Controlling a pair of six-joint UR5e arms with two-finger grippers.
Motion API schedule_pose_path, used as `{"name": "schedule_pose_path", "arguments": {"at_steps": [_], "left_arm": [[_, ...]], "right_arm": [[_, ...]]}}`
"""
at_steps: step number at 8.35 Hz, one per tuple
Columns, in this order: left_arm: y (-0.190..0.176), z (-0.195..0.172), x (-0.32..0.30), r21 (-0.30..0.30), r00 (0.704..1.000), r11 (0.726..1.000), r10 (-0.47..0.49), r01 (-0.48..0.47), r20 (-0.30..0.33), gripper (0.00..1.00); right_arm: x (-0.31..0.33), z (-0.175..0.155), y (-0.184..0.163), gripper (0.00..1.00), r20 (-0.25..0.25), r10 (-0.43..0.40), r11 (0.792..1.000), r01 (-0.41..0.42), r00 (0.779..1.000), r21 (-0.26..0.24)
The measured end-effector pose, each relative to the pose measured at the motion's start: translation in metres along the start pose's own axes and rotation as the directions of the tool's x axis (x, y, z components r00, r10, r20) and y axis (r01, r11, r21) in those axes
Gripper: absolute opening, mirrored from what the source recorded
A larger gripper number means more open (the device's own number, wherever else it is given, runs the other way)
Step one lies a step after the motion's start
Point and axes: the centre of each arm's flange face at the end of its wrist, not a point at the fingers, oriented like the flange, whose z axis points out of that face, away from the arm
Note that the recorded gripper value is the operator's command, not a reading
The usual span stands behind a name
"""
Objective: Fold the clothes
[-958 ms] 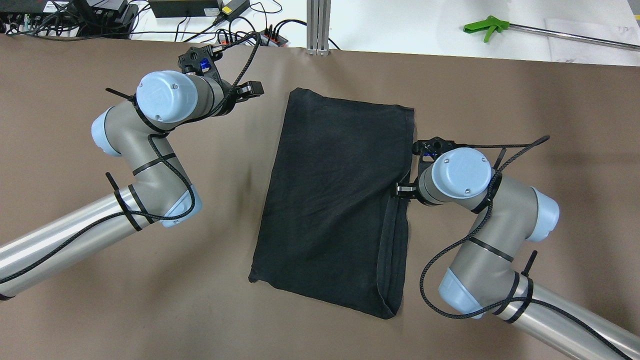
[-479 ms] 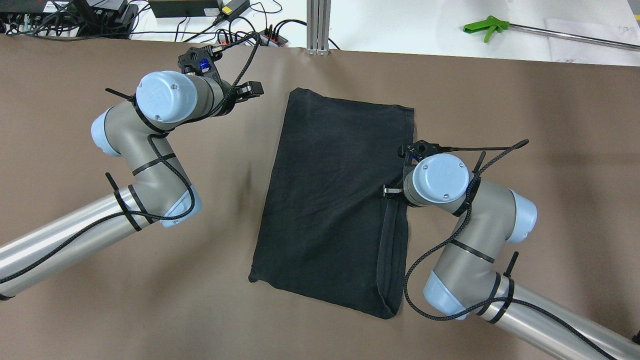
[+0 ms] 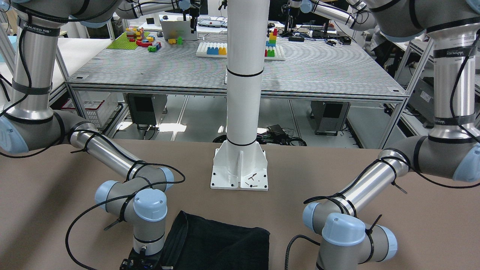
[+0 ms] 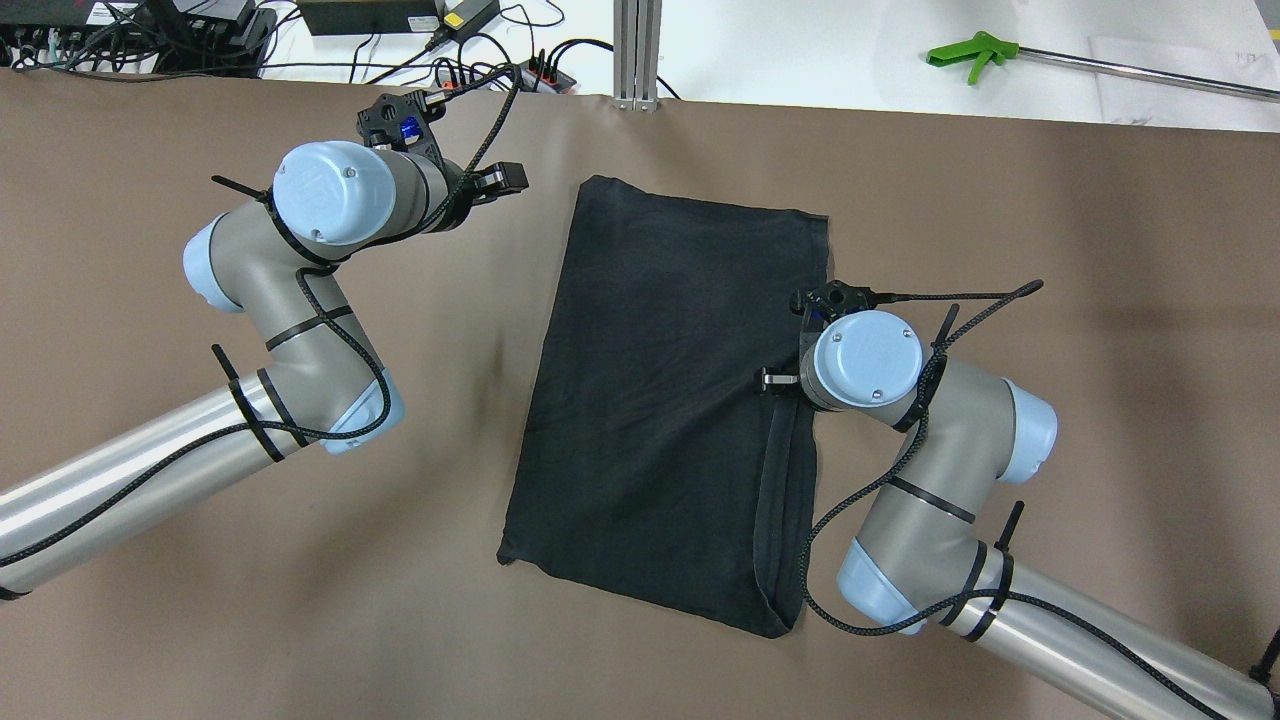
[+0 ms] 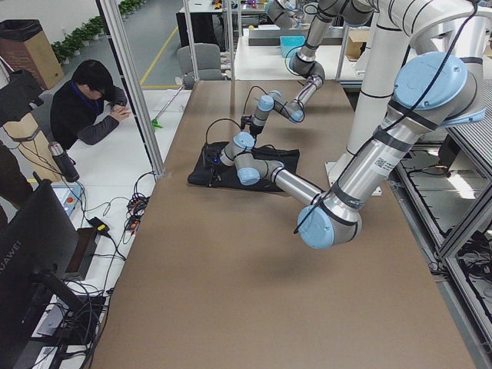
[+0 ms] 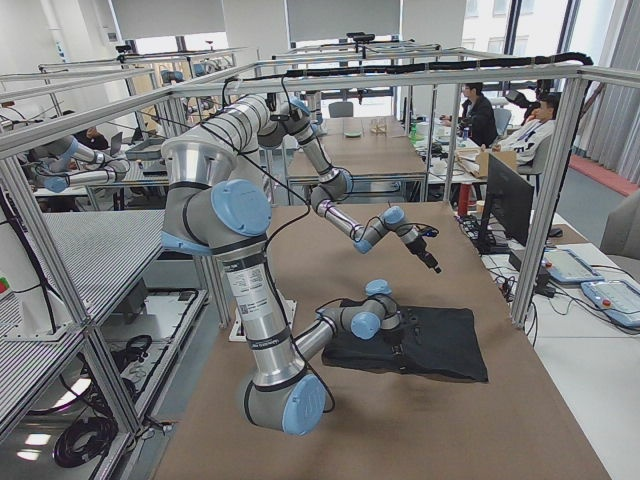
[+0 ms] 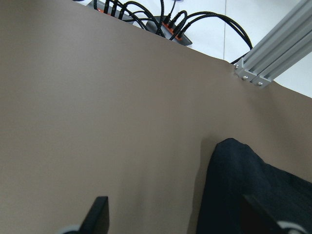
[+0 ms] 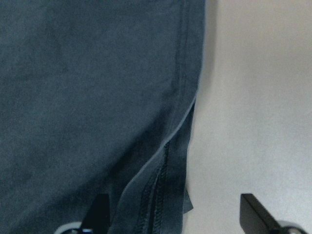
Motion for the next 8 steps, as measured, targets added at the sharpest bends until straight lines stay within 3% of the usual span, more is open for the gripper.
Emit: {"name": "schedule_pose_path", "arguments": {"at_steps": [8], "left_arm": [[0.004,0.001,0.006,-0.007,1.000,1.000,0.004,-0.004,0.001,0.95]], "right_arm": [[0.006,0.017,0.003,0.94,0.006,-0.015,1.000,0.015,1.000,-0.005]]}}
